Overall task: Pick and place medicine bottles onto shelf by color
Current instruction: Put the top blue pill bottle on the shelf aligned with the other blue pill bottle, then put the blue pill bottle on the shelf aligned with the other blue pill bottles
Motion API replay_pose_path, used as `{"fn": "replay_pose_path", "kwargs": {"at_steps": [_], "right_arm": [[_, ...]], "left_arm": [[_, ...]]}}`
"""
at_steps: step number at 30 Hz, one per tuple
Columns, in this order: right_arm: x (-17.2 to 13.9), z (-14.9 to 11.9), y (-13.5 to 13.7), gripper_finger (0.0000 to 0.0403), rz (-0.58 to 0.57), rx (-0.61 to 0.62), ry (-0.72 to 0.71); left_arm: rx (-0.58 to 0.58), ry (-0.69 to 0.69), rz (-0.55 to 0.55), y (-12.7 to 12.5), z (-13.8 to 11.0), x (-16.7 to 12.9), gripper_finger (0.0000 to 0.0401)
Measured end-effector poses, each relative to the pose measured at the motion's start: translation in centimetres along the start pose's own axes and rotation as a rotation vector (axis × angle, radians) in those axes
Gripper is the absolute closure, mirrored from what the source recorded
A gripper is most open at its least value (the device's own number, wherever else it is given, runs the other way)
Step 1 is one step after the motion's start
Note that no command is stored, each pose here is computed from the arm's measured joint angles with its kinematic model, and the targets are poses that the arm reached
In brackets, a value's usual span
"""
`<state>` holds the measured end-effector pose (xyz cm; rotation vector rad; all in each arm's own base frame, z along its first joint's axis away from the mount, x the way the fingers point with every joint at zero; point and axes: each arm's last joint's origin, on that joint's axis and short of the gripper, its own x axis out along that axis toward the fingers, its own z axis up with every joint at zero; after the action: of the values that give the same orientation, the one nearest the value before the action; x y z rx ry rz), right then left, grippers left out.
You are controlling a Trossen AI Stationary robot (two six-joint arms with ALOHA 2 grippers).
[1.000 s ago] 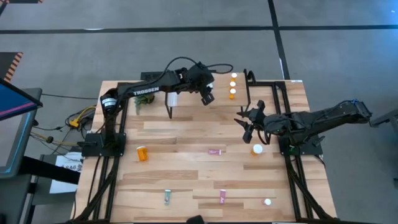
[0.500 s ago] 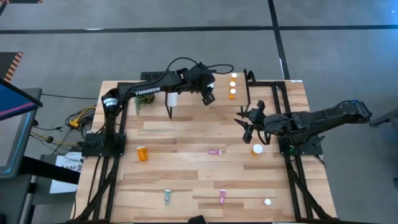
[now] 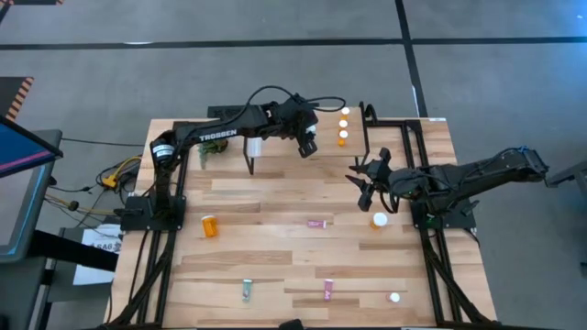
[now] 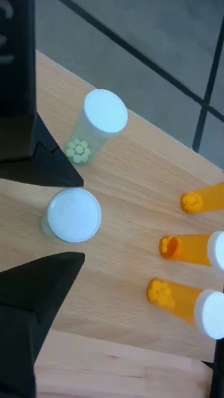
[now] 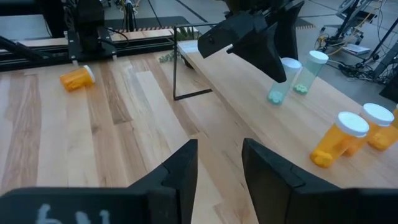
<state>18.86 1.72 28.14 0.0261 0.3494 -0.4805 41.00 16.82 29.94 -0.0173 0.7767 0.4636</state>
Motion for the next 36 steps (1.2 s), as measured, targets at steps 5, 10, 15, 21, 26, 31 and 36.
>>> {"fn": "replay_pose_path", "kwargs": {"at_steps": [5,10,15,21,26,31,36], "right_arm": [[0.0,0.0,0.0,0.0256,0.000,-0.001,0.001],[0.0,0.0,0.0,0.0259,0.000,-0.001,0.002],[0.0,0.0,0.0,0.0259,0.003,0.003,0.001],[0.0,0.0,0.1,0.0258,0.006,0.007,0.003],[0.0,-0.1,0.1,0.0262,0.006,0.005,0.006],[-0.1,-0.2,0.1,0.0261,0.010,0.011,0.016],[-0.1,-0.2,0.1,0.0264,0.009,0.017,0.019]], "left_arm": [[0.000,0.002,0.003,0.0,0.0,0.0,0.0214],[0.020,0.024,0.001,0.0,0.1,-1.2,0.0202],[0.037,0.019,0.050,-0.2,0.9,-3.7,0.0193],[0.072,0.046,0.059,-2.0,1.0,-7.6,0.0191],[0.205,0.108,0.045,-8.1,-0.2,-11.0,0.0201],[0.309,0.148,0.032,-14.9,-2.6,-14.7,0.0214],[0.431,0.182,-0.072,-20.7,-6.5,-17.4,0.0218]]}}
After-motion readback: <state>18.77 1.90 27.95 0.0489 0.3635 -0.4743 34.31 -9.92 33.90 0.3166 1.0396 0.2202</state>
